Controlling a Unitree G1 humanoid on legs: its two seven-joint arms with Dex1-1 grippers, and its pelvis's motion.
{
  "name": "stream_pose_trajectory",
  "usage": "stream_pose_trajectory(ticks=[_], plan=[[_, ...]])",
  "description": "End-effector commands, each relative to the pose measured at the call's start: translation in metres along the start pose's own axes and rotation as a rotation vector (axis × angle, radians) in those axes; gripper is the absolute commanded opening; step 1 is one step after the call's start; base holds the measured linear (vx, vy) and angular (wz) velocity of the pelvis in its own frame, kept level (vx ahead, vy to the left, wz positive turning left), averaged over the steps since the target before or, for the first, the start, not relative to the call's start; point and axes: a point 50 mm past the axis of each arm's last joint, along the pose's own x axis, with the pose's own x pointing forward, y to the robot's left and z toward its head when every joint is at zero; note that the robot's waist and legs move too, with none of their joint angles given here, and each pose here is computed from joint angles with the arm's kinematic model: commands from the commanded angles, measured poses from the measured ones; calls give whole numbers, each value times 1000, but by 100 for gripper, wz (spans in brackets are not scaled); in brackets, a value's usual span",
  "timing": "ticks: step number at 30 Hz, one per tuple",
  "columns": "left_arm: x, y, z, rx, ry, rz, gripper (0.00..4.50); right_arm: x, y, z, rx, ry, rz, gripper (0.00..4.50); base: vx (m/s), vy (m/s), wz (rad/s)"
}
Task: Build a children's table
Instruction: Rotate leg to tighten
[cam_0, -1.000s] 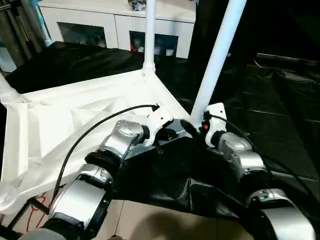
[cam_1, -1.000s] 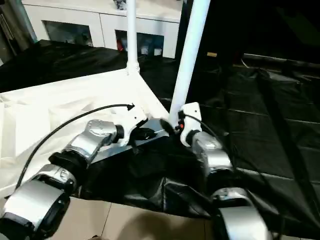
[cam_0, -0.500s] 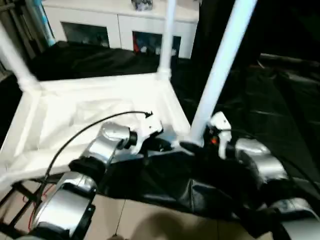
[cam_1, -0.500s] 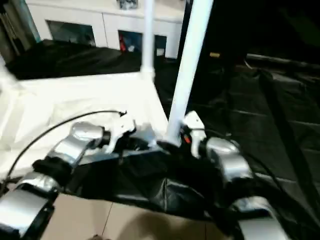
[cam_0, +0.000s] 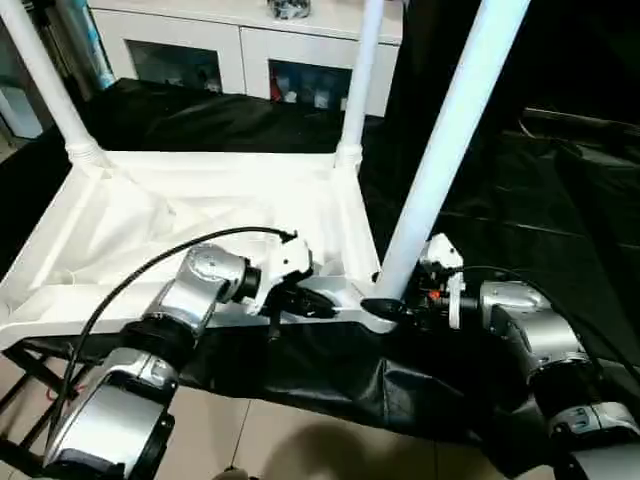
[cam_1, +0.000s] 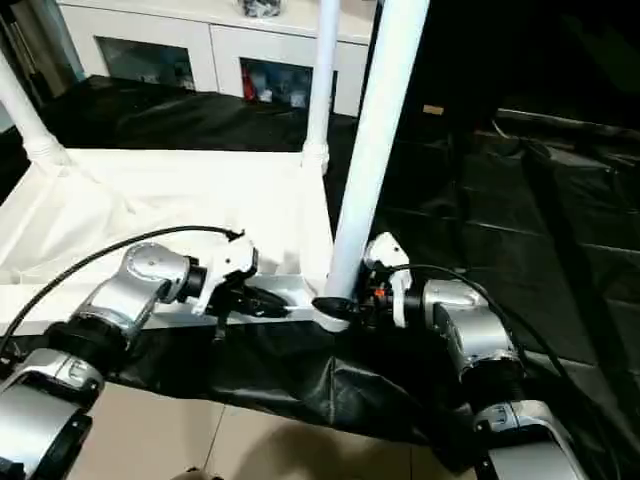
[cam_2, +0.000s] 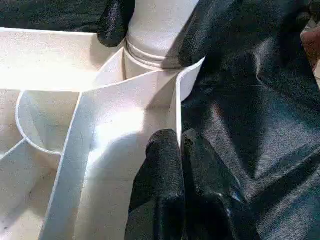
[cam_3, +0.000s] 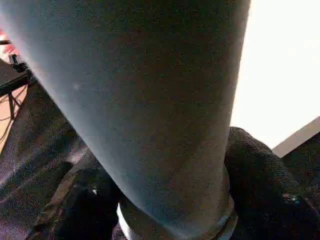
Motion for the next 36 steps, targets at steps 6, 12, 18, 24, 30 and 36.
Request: stream_pose_trajectory(ticks=[6, 12, 18, 24, 30, 36], plan=[[9, 7, 13, -10, -63, 102, 0, 16, 12, -10, 77, -15, 20, 259, 0, 0, 0], [23, 24, 26, -49, -79, 334, 0, 39, -9, -19, 183, -29, -396, 257, 0, 0, 0], [40, 27, 40, -70, -104, 403, 0, 61, -14, -20, 317, -15, -628, 256, 0, 0, 0], [51, 24, 48, -29, -110, 368, 0, 77, -14, 1, 307, -127, -629, 328, 0, 0, 0], [45, 20, 41, 3, -100, 305, 0, 72, -13, 9, 202, -124, -499, 381, 0, 0, 0], [32, 16, 30, 6, -87, 206, 0, 50, -9, 2, 76, -63, -271, 393, 0, 0, 0]])
